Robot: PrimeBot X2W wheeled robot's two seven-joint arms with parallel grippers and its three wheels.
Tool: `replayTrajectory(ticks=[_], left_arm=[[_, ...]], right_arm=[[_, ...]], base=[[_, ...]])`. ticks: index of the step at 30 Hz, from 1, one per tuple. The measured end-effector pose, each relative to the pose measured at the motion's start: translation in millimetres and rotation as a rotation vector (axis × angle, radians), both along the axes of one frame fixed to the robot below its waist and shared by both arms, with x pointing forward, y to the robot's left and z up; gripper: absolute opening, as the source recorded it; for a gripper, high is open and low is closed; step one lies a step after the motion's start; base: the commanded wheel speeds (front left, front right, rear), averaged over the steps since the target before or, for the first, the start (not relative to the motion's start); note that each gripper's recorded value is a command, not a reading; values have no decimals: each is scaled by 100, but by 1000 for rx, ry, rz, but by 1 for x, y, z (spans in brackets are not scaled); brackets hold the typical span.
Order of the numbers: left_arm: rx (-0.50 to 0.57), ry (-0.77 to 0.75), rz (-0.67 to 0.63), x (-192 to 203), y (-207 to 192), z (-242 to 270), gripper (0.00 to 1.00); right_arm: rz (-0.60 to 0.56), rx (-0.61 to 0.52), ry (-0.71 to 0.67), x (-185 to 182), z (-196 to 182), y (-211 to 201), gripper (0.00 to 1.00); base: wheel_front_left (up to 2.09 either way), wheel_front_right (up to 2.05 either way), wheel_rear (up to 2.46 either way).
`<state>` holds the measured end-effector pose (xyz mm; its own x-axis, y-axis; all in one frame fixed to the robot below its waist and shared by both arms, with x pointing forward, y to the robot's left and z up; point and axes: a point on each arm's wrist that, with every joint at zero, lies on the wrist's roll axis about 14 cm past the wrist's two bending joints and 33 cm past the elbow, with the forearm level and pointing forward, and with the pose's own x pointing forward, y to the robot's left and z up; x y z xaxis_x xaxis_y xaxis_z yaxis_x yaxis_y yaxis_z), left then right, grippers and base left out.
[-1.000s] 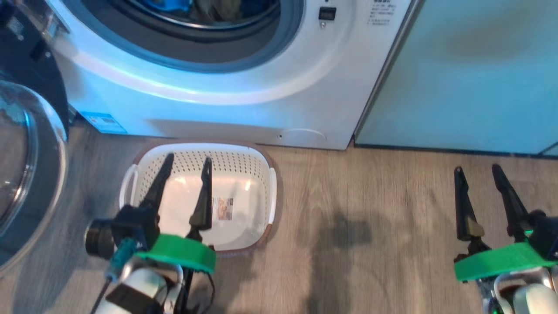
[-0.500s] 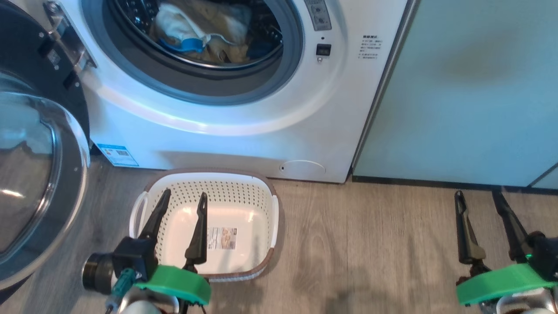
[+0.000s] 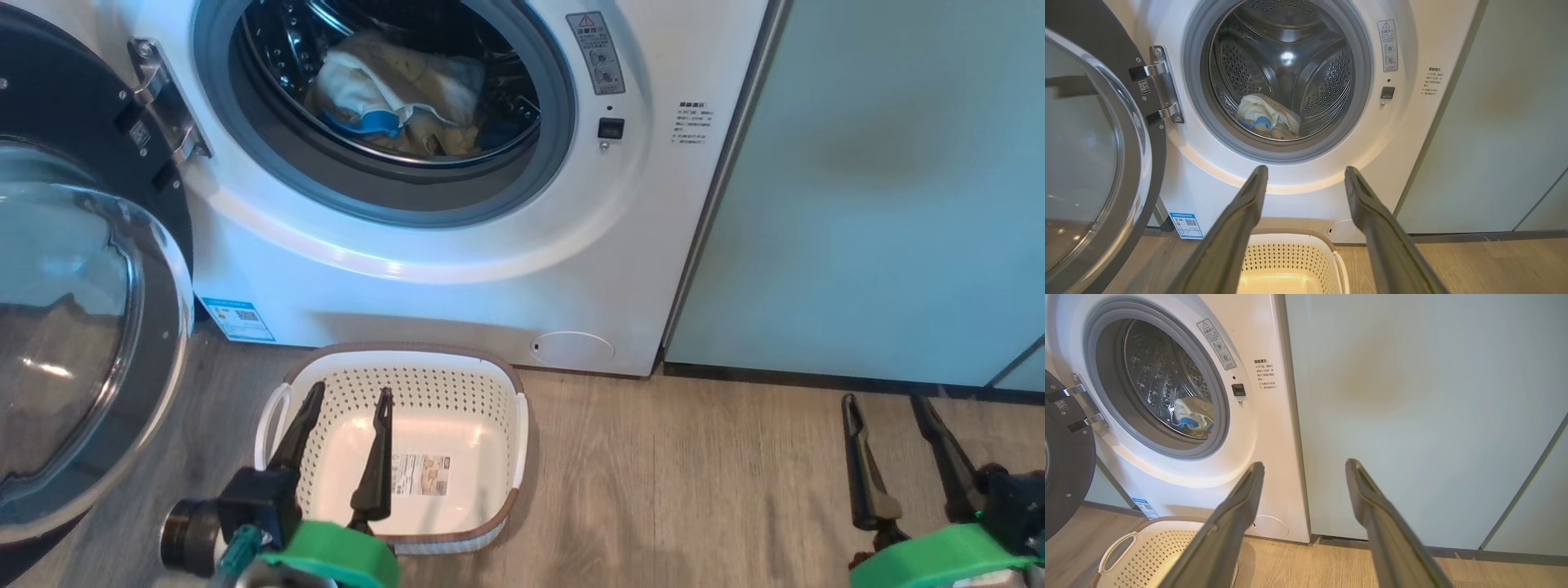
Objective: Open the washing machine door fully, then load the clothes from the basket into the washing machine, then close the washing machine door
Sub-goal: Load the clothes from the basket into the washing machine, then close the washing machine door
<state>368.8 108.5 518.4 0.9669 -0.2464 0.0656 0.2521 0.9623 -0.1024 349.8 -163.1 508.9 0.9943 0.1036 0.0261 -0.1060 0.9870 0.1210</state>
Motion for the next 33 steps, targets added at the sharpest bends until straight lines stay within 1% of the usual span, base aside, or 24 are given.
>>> replayTrajectory(ticks=[33], left_arm=[[12, 1, -15, -1, -5, -2, 100]], right_arm=[[-9, 6, 9, -5, -2, -2, 100]], base=[[-1, 1, 0]])
